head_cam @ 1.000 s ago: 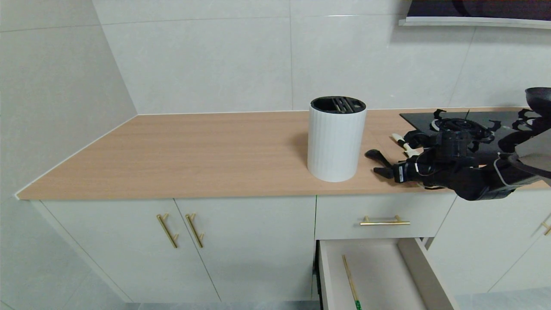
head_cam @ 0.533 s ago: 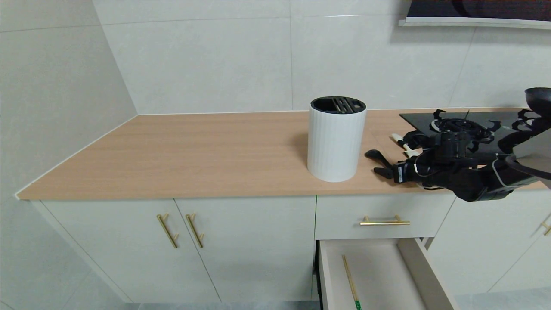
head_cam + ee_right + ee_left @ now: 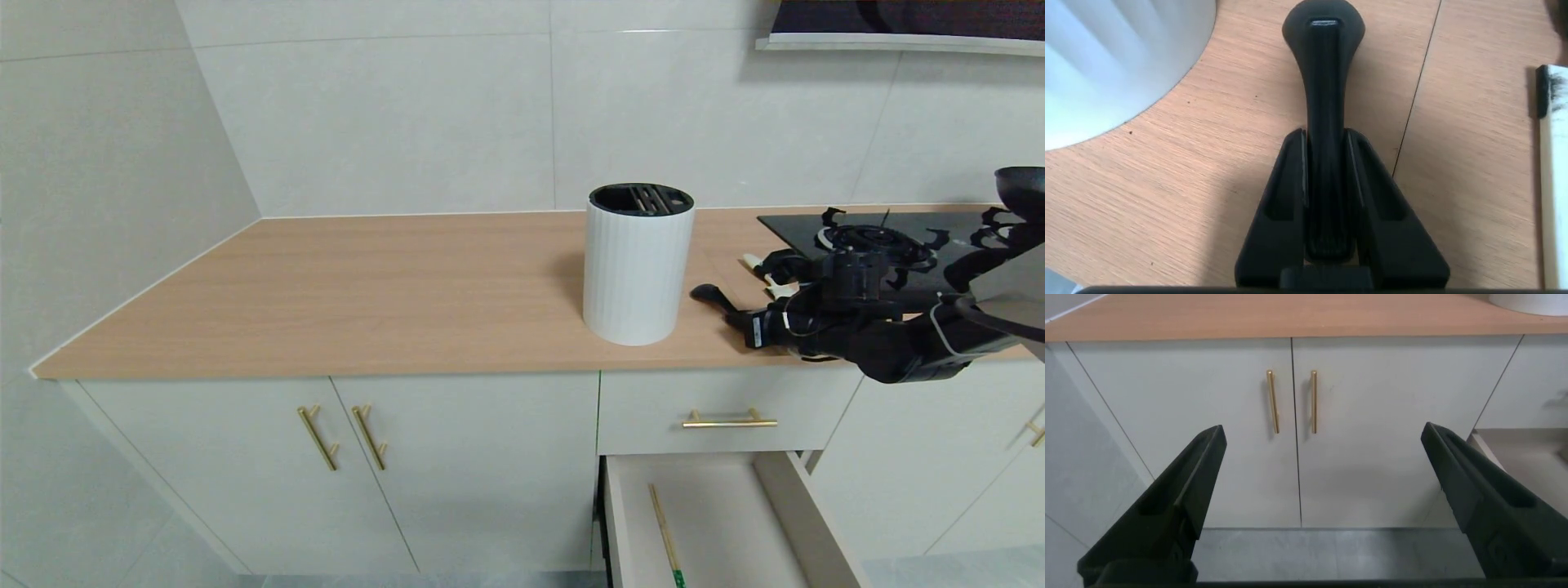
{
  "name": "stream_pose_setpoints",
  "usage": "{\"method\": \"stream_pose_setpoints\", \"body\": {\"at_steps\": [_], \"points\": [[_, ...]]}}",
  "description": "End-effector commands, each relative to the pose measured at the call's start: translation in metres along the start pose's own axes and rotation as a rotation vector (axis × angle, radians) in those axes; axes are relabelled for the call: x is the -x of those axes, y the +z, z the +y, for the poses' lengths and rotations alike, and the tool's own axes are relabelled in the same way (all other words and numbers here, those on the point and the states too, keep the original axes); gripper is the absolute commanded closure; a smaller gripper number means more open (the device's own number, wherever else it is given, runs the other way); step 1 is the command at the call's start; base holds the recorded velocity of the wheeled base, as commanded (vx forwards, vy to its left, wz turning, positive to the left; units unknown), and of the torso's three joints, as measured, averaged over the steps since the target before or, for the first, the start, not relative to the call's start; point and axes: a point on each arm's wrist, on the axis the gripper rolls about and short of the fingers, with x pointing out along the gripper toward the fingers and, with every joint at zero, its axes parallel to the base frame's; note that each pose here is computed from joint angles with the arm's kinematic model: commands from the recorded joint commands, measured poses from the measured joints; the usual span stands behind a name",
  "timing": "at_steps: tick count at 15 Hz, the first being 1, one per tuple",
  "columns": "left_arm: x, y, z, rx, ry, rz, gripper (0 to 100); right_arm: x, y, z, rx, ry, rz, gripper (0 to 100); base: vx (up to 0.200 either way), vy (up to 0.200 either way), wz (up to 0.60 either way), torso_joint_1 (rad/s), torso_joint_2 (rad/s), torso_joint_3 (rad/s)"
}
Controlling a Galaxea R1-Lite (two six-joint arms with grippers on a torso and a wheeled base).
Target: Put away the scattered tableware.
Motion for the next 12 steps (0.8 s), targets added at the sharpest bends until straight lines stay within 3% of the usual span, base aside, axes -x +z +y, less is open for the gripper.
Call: {"method": "stream_pose_setpoints", "body": {"at_steps": [1, 4, 6, 10, 12], "points": [[0.000, 0.000, 0.000, -0.001, 0.001, 0.000, 0, 0.000, 0.000, 0.000, 0.000, -0.004, 0.002, 100, 0.000, 0.000, 0.00, 0.000, 0.00, 0.000], [0.000, 0.000, 0.000, 0.001, 0.001, 0.000, 0, 0.009, 0.011, 0.003, 0.006, -0.033, -0.013, 100, 0.000, 0.000, 0.00, 0.000, 0.00, 0.000], [0.000, 0.000, 0.000, 0.001, 0.001, 0.000, 0, 0.031, 0.033, 0.012, -0.022, -0.056, -0.008, 100, 0.000, 0.000, 0.00, 0.000, 0.00, 0.000], [0.000, 0.000, 0.000, -0.001, 0.001, 0.001, 0, 0.128, 0.085, 0.055, -0.229, -0.119, 0.103, 100, 0.000, 0.000, 0.00, 0.000, 0.00, 0.000], [0.000, 0.000, 0.000, 0.001, 0.001, 0.000, 0, 0.167, 0.092, 0.068, -0.280, -0.118, 0.145, 100, 0.000, 0.000, 0.00, 0.000, 0.00, 0.000]]}}
